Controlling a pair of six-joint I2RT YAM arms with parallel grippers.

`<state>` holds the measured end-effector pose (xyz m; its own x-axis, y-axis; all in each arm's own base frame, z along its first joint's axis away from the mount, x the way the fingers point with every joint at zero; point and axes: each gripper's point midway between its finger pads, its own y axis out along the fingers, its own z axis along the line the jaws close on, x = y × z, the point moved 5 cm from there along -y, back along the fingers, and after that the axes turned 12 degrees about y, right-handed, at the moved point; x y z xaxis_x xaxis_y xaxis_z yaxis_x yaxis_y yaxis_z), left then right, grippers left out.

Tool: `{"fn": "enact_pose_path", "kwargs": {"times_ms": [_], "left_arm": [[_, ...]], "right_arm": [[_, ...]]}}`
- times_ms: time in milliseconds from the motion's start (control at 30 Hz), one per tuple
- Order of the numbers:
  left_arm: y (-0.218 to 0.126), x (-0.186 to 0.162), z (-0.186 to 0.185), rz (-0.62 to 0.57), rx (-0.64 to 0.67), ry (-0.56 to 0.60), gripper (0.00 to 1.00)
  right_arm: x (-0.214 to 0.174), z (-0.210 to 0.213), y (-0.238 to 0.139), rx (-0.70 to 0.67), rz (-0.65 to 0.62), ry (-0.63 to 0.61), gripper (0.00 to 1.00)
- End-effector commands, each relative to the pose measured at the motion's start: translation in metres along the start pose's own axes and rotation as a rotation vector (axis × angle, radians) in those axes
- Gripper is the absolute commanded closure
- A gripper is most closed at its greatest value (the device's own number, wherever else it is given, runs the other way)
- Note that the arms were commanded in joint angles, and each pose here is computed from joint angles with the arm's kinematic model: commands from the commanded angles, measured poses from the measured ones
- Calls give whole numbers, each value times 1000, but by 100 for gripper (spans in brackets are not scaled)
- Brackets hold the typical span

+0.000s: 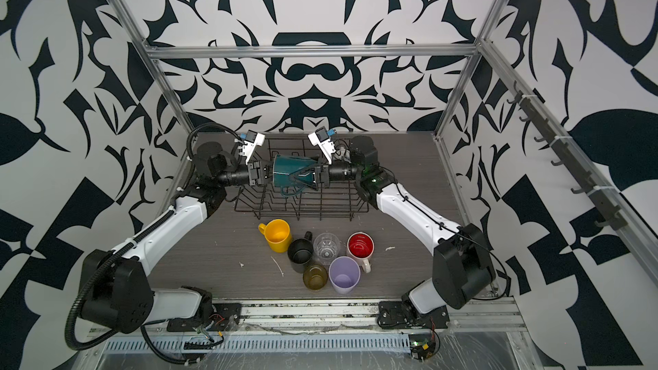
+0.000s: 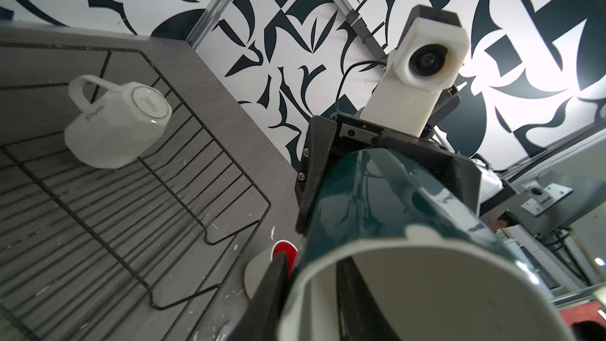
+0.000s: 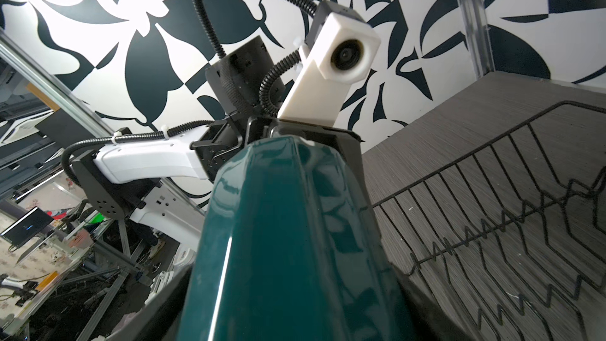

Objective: Load the cups into the dish rack
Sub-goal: 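Close the right gripper on the dark green mug's body beside the left gripper, then open the left gripper and pull the green mug away with the right gripper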

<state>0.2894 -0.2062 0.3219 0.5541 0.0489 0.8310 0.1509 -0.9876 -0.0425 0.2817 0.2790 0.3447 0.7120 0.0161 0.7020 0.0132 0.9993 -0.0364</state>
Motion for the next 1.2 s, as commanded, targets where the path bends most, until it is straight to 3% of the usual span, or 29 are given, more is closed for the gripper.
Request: {"fn": "enact_pose_path", "kwargs": {"times_ms": [0, 133, 300, 600, 833, 1033, 1167], "left_arm": [[-2, 13, -14, -18, -17, 64, 57], [-4, 11, -12, -15, 10, 65, 38], [-8, 9, -9, -29, 72, 102, 20], [-18, 16, -10, -72, 186, 159, 0], [-31, 20, -2, -129, 326, 177, 1], [-61, 27, 10, -251, 606, 157, 1], [-78, 28, 5, -311, 712, 193, 1]], "right_arm": [[28, 38, -14, 14, -103, -159, 100], [31, 37, -18, -6, -115, -155, 100], [36, 39, -24, -31, -132, -152, 100], [38, 46, -39, -88, -171, -148, 100], [39, 49, -56, -154, -212, -137, 100], [39, 40, -73, -270, -245, -93, 100], [38, 32, -79, -392, -229, -86, 100]]}}
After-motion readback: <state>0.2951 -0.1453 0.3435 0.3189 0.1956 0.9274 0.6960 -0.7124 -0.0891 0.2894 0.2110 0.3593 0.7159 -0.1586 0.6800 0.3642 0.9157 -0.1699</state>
